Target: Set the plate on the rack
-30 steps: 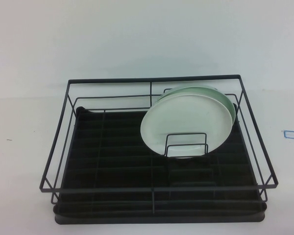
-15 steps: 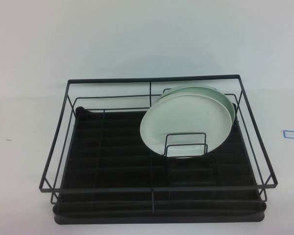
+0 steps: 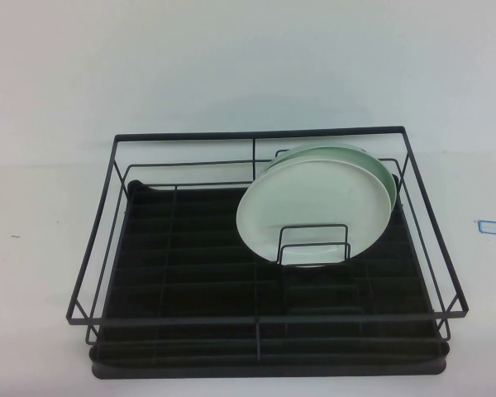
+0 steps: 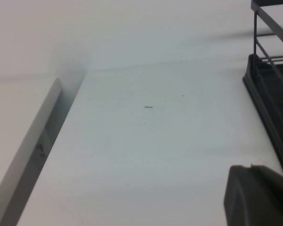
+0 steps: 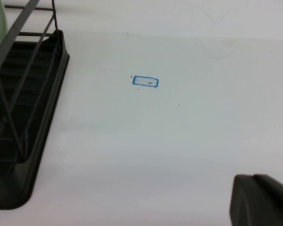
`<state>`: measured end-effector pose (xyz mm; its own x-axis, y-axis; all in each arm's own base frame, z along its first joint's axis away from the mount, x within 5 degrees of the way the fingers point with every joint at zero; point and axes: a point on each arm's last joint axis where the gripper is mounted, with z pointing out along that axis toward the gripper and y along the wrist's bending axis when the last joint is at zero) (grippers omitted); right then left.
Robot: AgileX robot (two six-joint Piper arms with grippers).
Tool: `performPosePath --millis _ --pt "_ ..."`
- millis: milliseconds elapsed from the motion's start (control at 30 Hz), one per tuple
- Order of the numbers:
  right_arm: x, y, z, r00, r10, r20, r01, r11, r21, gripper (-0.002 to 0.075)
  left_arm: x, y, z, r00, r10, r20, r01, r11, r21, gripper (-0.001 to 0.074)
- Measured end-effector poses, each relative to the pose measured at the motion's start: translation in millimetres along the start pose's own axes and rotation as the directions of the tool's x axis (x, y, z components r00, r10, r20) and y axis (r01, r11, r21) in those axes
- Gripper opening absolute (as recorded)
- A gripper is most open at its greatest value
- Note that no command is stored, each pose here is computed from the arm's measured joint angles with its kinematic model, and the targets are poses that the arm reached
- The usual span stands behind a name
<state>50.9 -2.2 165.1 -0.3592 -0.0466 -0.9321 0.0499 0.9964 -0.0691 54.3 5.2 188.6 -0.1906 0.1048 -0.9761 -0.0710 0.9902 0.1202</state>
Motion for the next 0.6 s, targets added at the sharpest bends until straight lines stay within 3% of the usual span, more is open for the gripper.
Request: performPosePath --millis 233,600 --pt "0.0 0.0 0.0 1.000 0.000 0.000 0.000 1.000 0.000 0.0018 8.0 -0.9 -0.4 0.996 0.033 -0.088 -0.032 0.999 0.013 0.0000" --pt "0.0 0.0 0.0 1.000 0.006 0.000 -0.006 1.000 0.000 0.0018 8.9 -2.0 -0.5 0.995 0.022 -0.098 -0.019 1.000 0.024 0.0000"
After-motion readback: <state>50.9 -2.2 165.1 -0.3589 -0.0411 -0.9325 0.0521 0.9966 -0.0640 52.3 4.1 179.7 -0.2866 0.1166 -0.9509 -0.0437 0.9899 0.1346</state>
